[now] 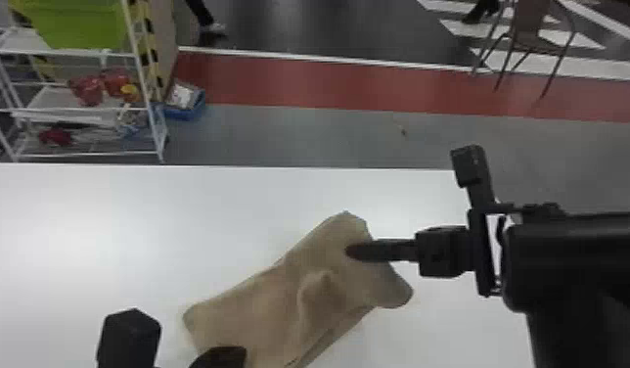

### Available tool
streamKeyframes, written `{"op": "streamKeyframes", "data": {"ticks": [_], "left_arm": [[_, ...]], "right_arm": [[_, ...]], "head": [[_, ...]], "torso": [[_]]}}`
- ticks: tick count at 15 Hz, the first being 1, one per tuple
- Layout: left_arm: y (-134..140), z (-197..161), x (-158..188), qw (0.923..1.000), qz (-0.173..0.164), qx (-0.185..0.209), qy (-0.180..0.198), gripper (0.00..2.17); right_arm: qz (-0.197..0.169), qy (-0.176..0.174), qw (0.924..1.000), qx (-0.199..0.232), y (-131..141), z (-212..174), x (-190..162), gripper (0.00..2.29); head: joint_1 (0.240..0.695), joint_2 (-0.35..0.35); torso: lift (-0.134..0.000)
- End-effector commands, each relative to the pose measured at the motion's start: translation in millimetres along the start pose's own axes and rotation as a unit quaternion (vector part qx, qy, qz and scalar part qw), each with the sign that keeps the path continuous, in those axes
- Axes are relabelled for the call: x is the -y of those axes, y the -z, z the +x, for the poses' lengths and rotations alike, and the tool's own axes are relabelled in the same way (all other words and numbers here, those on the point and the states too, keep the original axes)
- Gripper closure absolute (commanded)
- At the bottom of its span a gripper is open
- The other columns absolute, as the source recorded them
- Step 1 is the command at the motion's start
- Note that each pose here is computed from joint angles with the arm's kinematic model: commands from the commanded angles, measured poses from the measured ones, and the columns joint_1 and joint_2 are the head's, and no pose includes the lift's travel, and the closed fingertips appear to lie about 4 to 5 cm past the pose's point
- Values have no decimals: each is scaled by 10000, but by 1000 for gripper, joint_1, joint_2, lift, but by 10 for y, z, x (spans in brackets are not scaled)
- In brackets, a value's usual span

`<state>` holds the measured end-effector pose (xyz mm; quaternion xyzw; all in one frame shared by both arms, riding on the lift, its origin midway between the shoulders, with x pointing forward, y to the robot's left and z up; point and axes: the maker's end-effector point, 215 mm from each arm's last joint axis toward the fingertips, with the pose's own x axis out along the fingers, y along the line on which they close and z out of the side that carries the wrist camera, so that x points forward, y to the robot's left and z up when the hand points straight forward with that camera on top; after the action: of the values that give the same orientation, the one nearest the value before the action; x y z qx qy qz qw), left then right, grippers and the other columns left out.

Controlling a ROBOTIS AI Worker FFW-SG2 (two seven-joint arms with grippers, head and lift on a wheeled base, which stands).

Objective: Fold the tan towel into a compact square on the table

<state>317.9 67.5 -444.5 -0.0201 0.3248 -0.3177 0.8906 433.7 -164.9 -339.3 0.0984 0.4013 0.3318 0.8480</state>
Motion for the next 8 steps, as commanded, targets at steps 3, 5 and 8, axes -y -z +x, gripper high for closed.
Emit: {"op": "streamKeyframes", "data": {"ticks": [3, 5, 8], "left_arm": [[30, 25, 24, 10000, 1, -29, 18, 1855], [43, 35, 37, 10000, -11, -39, 26, 1855], [102, 72, 83, 9999, -5, -97, 74, 1855]], "right_arm": [[-240, -163, 9995, -144, 29, 243, -351, 1538], [-302, -230, 9991, -160, 15, 314, -461, 1538], [-365, -293, 9988, -130, -44, 393, -595, 1538]], "head": [[695, -135], [695, -100], [695, -75]], "torso": [[-123], [-123], [-123]]}}
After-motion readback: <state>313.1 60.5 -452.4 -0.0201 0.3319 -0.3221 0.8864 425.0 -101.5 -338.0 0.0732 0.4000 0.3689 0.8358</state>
